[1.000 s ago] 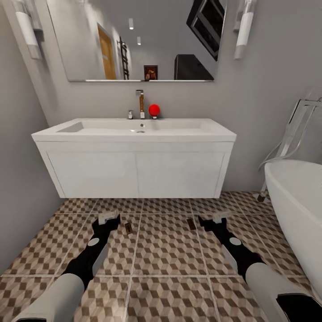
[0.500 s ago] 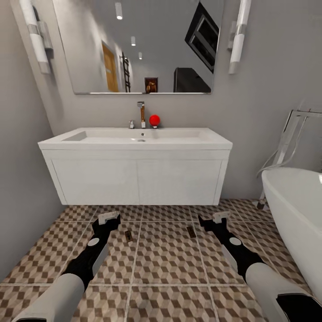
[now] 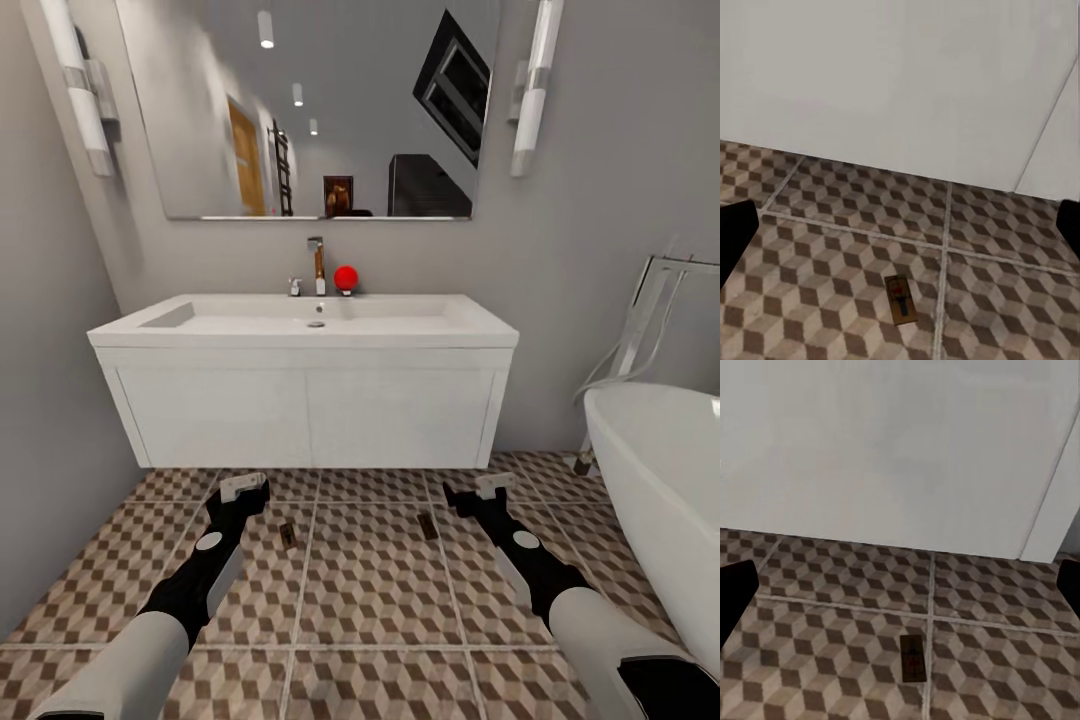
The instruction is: Take the four mousetraps from the cabinet in the bathroom and place them on the bathroom floor. Make sure all four end up on the same floor surface, and ensure that at least two of them are either under or directly next to the same bathroom sink.
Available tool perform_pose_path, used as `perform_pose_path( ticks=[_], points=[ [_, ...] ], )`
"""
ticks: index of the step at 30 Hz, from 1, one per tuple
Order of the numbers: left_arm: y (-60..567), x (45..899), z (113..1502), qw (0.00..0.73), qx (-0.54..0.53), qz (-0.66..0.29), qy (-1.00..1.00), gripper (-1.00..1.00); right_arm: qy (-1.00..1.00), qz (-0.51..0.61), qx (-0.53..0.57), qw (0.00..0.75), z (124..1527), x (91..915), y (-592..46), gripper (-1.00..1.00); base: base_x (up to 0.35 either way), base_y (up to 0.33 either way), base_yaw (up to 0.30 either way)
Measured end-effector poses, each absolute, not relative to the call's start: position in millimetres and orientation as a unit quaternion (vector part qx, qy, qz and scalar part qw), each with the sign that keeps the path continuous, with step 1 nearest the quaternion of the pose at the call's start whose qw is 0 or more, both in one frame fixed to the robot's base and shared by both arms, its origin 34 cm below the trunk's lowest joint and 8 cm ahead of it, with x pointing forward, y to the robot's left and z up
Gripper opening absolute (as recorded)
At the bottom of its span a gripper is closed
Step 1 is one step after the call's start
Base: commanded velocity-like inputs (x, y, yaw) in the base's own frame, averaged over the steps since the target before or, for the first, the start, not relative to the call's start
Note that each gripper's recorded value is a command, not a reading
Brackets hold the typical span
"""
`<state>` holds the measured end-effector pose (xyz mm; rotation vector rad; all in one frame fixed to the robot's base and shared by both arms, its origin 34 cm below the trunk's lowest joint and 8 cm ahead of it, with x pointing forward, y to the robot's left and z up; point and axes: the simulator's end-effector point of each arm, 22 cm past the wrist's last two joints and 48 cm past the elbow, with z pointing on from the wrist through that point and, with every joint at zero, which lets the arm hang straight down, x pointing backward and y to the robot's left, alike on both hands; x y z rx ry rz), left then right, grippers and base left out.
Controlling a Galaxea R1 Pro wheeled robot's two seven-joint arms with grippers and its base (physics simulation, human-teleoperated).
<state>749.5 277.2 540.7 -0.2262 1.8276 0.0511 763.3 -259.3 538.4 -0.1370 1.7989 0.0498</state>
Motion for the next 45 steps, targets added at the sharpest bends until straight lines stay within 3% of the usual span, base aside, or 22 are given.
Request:
perform_pose_path(
  ticks=[45],
  points=[
    [277.2, 771.9, 638.3, 0.604, -0.098, 0.022, 0.790, 1.00, 0.783, 0.022, -0.060, 0.619, 635.9, 785.7, -259.3, 1.00, 0.000, 0.000, 0.000]
  ],
)
